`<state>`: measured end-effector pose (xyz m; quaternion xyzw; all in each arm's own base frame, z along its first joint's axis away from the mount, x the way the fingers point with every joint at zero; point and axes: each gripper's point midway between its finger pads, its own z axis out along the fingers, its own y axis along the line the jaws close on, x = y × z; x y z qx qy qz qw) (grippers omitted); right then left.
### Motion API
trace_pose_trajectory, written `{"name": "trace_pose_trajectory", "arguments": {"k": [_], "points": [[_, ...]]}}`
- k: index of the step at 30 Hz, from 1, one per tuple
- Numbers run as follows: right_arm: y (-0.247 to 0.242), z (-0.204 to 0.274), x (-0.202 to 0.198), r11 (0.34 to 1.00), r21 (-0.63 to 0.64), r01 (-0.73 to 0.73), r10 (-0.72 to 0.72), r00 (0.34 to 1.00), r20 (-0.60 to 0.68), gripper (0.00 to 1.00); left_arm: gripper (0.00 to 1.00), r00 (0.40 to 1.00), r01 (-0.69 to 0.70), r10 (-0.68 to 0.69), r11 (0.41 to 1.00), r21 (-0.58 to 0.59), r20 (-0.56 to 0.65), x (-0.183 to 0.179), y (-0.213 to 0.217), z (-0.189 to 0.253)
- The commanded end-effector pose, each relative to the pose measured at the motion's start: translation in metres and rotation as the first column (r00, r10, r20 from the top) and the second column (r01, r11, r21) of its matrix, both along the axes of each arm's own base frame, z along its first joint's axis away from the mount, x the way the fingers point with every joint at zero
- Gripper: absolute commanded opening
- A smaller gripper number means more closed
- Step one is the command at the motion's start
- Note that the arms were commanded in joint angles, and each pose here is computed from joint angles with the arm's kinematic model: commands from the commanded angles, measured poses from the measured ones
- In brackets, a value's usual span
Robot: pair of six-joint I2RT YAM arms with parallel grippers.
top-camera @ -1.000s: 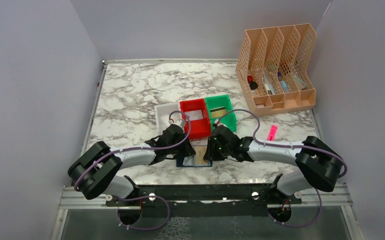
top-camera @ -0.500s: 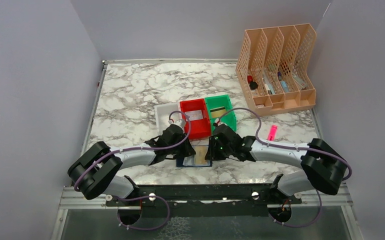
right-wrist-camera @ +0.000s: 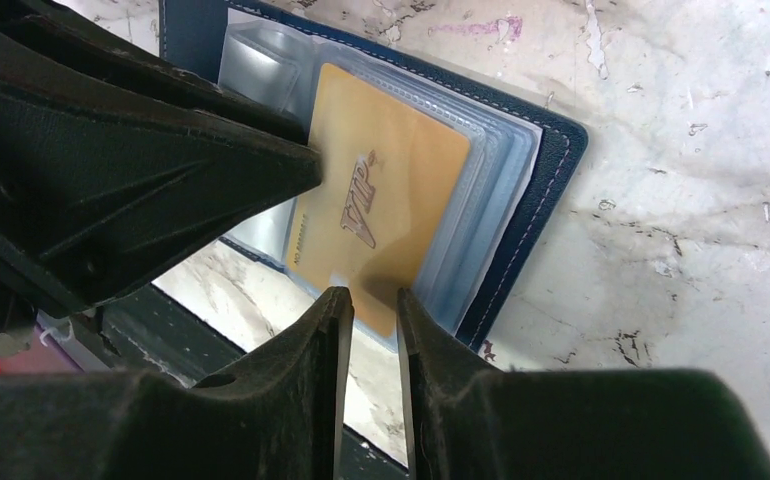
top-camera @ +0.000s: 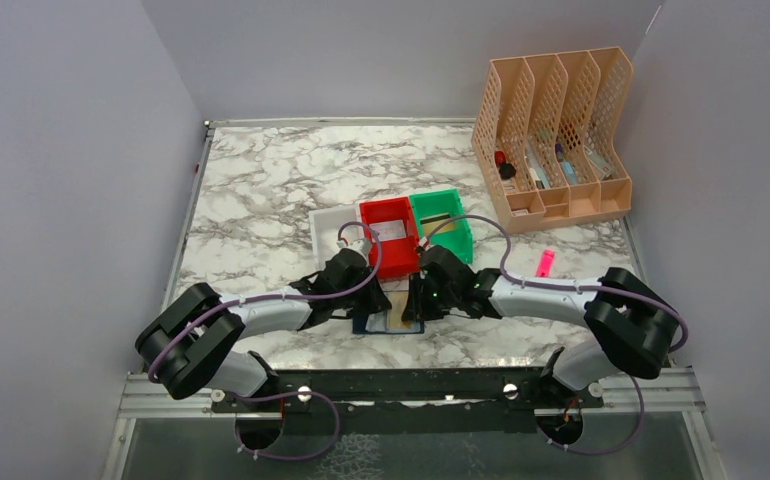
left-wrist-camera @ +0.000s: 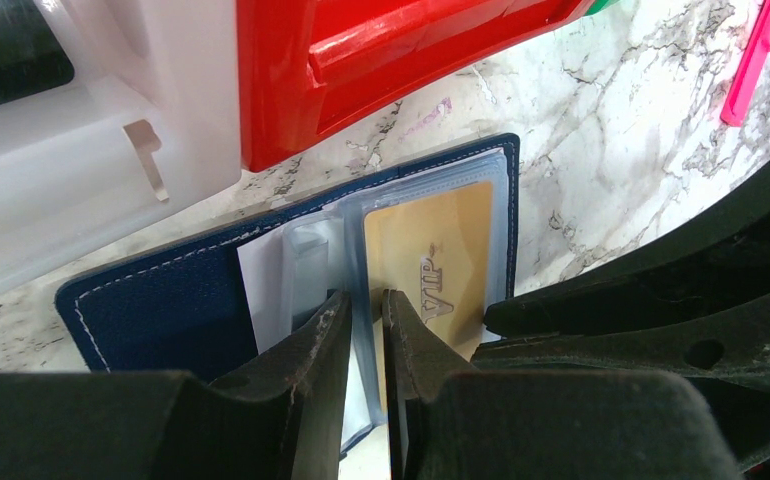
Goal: Take the credit cards out of the card holder
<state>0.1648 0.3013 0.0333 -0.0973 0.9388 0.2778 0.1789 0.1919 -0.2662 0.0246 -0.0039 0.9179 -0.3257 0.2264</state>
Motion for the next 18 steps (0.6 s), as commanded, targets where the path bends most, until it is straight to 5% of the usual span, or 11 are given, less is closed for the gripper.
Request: {"name": "trace_pose_trajectory", "arguments": {"k": [1, 7, 18], "points": [[-0.007, -0.014, 0.005, 0.997, -0.068, 0.029, -0.029, 1.0, 0.004, 0.3, 0.22, 0.998, 0.015, -0.008, 0.994, 0.106, -0.065, -0.018, 0.02, -0.027], [-0.013, -0.033, -0.003, 0.995, -0.086, 0.05, -0.054, 0.997, -0.05, 0.28, 0.22, 0.997, 0.028, -0.022, 0.996, 0.084, -0.068, -0.021, 0.017, -0.025], [-0.027, -0.043, -0.004, 0.983, -0.144, 0.116, -0.126, 0.99, -0.061, 0.23, 0.0, 0.998, 0.009, -0.007, 0.999, 0.046, -0.064, -0.024, 0.018, -0.024]]}}
